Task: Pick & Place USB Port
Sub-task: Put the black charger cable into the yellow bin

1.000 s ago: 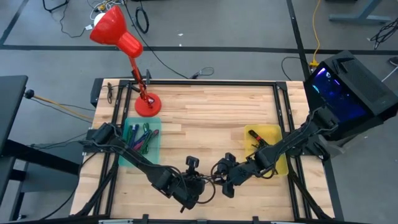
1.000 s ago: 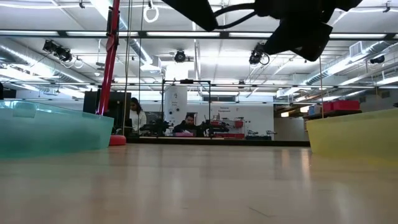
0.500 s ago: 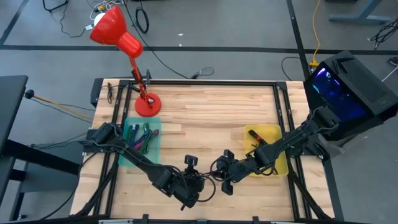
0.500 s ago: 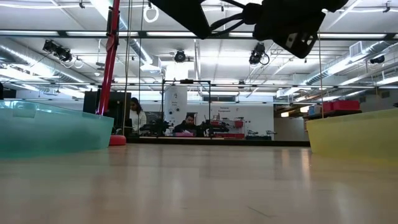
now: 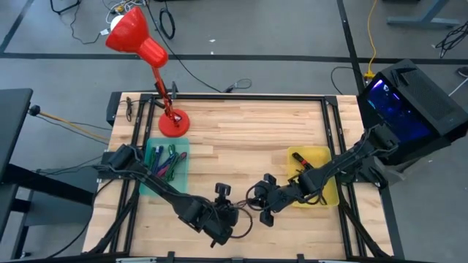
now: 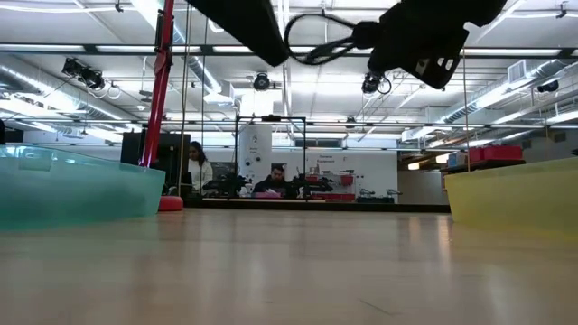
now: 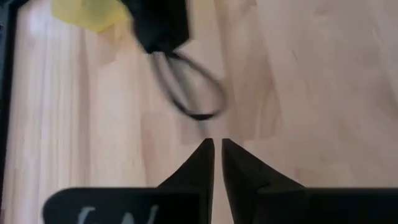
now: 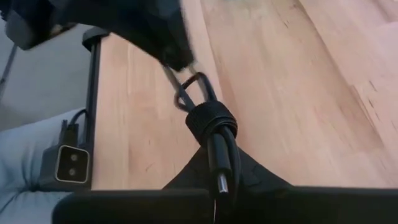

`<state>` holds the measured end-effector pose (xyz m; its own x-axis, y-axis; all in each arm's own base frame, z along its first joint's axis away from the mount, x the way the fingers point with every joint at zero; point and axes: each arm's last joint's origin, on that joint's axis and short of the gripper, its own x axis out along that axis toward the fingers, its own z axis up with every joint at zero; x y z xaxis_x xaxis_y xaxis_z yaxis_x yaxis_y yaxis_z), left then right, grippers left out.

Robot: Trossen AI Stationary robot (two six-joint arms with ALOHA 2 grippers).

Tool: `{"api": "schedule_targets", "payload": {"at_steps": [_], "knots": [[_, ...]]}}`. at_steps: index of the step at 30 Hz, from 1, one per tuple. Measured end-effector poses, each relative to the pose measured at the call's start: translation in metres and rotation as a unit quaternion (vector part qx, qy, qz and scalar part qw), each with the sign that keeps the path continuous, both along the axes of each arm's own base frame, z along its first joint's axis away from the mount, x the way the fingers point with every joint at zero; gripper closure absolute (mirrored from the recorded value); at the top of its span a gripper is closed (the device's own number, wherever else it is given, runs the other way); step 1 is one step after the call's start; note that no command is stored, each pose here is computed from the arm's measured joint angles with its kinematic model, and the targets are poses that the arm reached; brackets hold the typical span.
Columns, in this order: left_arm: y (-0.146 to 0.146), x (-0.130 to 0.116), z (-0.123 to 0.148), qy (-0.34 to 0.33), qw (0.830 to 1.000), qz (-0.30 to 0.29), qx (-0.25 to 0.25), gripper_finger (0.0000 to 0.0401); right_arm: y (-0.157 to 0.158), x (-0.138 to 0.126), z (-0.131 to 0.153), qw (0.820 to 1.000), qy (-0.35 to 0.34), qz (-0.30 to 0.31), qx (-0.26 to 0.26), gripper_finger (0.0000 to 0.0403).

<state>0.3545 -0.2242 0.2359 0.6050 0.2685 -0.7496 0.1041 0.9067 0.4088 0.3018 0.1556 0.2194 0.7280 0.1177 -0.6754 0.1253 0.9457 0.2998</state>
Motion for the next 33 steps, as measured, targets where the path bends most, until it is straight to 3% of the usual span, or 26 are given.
{"api": "schedule_targets", "payload": {"at_steps": [10,15,21,27,33], "knots": [[0.005,-0.016,-0.006,0.053,0.997,0.048,0.022,0.0360,-0.009,0.002,-0.002,1.000,0.013,-0.017,-0.006,0.0396],[0.003,-0.027,-0.007,0.072,0.994,0.071,0.028,0.0360,-0.026,-0.008,-0.001,0.995,0.065,-0.068,-0.034,0.0396],[-0.001,-0.041,-0.008,0.088,0.990,0.097,0.047,0.0360,-0.048,-0.042,0.022,0.979,0.108,-0.157,-0.064,0.0396],[-0.006,-0.055,-0.008,0.097,0.987,0.116,0.059,0.0360,-0.063,-0.084,0.049,0.964,0.130,-0.227,-0.041,0.0396],[-0.015,-0.069,-0.007,0.092,0.985,0.127,0.074,0.0360,-0.068,-0.124,0.060,0.940,0.202,-0.274,-0.004,0.0396]]}}
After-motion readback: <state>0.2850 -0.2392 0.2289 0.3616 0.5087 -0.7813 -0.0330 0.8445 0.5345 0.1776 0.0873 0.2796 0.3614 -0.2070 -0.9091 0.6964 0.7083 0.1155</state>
